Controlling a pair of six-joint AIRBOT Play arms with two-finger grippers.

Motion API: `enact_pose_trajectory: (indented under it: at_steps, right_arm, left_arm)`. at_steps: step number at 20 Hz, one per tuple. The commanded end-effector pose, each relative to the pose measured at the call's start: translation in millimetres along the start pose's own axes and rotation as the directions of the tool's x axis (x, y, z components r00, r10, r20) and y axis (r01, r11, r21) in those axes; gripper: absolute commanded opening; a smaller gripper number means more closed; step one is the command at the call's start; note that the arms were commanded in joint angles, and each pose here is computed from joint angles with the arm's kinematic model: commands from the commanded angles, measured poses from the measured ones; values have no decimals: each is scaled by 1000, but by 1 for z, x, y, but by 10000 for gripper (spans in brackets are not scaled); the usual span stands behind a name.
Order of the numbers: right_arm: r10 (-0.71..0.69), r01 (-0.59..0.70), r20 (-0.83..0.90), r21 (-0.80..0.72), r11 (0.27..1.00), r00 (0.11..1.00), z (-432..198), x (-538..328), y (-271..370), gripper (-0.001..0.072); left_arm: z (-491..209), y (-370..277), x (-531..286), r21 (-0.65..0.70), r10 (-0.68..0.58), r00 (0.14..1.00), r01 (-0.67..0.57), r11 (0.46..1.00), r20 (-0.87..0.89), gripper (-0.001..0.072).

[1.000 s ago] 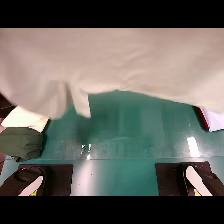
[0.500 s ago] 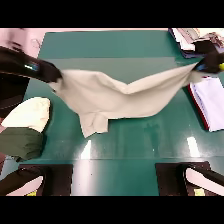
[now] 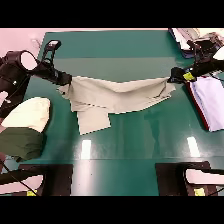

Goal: Fold the shirts.

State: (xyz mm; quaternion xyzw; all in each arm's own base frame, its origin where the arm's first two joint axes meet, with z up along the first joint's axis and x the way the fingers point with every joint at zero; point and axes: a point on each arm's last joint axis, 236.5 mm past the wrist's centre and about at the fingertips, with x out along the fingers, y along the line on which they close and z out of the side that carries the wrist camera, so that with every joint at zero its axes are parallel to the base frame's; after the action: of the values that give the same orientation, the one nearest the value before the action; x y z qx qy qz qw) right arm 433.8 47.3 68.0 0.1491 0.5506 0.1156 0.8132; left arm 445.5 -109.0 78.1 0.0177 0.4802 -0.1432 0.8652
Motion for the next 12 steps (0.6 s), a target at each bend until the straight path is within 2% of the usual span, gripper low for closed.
enact_pose_trajectory:
  at_steps: [1, 6, 12]
  right_arm:
    - [-7, 12, 108, -46, 999, 994, 18, -20, 6, 11]
    - [17, 36, 281, -183, 982, 960, 5, -123, 50, 12]
    - [-27, 138, 508, -183, 973, 861, -45, -249, 64, 11]
  left_arm:
    - [12, 8, -13, -25, 18, 998, -17, 1000, 56, 29]
    - [45, -16, -162, 33, 10, 956, -21, 999, 294, 29]
    - [20, -64, -380, 93, -51, 777, -9, 996, 628, 28]
